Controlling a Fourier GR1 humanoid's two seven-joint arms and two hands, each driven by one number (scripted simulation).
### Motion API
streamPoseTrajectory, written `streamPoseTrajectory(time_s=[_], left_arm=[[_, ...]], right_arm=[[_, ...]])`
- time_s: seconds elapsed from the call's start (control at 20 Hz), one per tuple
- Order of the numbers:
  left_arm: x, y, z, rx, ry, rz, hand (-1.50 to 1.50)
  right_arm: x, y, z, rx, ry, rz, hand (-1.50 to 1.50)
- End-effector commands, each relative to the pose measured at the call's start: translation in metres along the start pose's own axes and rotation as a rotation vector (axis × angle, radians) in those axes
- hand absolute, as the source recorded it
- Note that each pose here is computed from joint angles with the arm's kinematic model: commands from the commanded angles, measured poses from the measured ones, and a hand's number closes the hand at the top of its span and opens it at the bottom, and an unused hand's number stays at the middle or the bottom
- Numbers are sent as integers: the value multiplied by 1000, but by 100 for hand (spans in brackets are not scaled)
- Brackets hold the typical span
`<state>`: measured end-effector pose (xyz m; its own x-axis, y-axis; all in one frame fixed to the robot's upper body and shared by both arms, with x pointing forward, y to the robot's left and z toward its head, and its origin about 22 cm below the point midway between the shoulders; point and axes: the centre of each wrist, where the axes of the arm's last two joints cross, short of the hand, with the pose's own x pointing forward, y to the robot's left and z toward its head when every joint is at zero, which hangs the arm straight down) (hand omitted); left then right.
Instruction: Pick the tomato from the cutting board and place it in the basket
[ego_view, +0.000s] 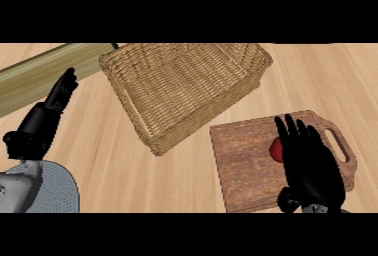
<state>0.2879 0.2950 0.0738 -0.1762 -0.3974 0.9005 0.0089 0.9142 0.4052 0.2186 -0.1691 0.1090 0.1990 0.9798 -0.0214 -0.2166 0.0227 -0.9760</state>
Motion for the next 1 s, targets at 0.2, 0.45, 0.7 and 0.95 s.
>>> streamPoseTrajectory(time_s=[0.2,0.45,0.7,0.95], left_arm=[[-10,5,-3,-3,-7,-12,0],[17,5,-18,18,-18,-17,0],[-11,16,2,-30,0,17,0],[0,3,7,-5,12,-3,0]], right_arm=[[-26,24,-13,-54,9,10,-150],[-17,27,-14,-51,9,-34,-150],[-1,43,-25,-32,15,-34,-150],[0,61,-36,-17,23,-34,-150]])
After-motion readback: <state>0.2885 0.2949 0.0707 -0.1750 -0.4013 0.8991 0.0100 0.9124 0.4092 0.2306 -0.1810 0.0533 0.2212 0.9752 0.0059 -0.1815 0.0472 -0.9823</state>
